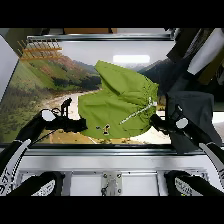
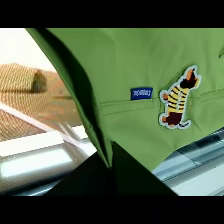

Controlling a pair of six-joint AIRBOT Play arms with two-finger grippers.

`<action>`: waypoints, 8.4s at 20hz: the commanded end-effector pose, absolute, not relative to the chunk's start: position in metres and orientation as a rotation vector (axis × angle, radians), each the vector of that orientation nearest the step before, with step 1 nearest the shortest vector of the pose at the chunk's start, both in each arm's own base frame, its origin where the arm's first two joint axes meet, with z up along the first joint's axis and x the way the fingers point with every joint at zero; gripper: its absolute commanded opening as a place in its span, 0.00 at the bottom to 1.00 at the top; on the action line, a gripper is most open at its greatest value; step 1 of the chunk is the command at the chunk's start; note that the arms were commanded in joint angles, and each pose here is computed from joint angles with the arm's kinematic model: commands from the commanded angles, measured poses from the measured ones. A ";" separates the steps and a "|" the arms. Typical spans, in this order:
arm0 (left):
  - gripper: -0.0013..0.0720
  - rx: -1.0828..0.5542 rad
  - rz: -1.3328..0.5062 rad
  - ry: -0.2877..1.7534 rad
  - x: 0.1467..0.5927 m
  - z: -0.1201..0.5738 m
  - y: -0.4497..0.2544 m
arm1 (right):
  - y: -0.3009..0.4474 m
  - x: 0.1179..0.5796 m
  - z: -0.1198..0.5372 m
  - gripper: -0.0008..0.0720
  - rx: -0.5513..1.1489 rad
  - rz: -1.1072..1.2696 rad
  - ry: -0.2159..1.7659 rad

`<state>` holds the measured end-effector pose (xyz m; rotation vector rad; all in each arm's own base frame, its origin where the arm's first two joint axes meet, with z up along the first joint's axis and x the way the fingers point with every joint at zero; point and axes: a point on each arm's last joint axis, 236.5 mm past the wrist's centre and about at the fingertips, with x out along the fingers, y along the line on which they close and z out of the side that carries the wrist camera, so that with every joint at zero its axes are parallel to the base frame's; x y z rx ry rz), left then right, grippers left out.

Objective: Fold the clothes and pants, and hang the long-sleeved shirts on hangers.

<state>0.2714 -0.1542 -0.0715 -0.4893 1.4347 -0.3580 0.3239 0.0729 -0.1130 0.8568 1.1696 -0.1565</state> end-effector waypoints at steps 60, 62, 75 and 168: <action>0.02 -0.448 -0.184 1.179 0.284 -0.084 -0.113 | 0.101 0.253 -0.080 0.05 0.233 0.163 1.536; 0.02 -0.461 -0.169 1.177 0.285 -0.084 -0.108 | 0.108 0.250 -0.080 0.05 0.219 0.183 1.539; 0.02 -0.492 -0.204 0.885 0.315 0.070 -0.075 | 0.061 0.268 0.042 0.87 0.403 0.193 1.217; 0.02 -0.302 -0.608 1.136 0.284 0.049 -0.245 | 0.100 0.289 0.082 0.89 0.274 0.401 0.995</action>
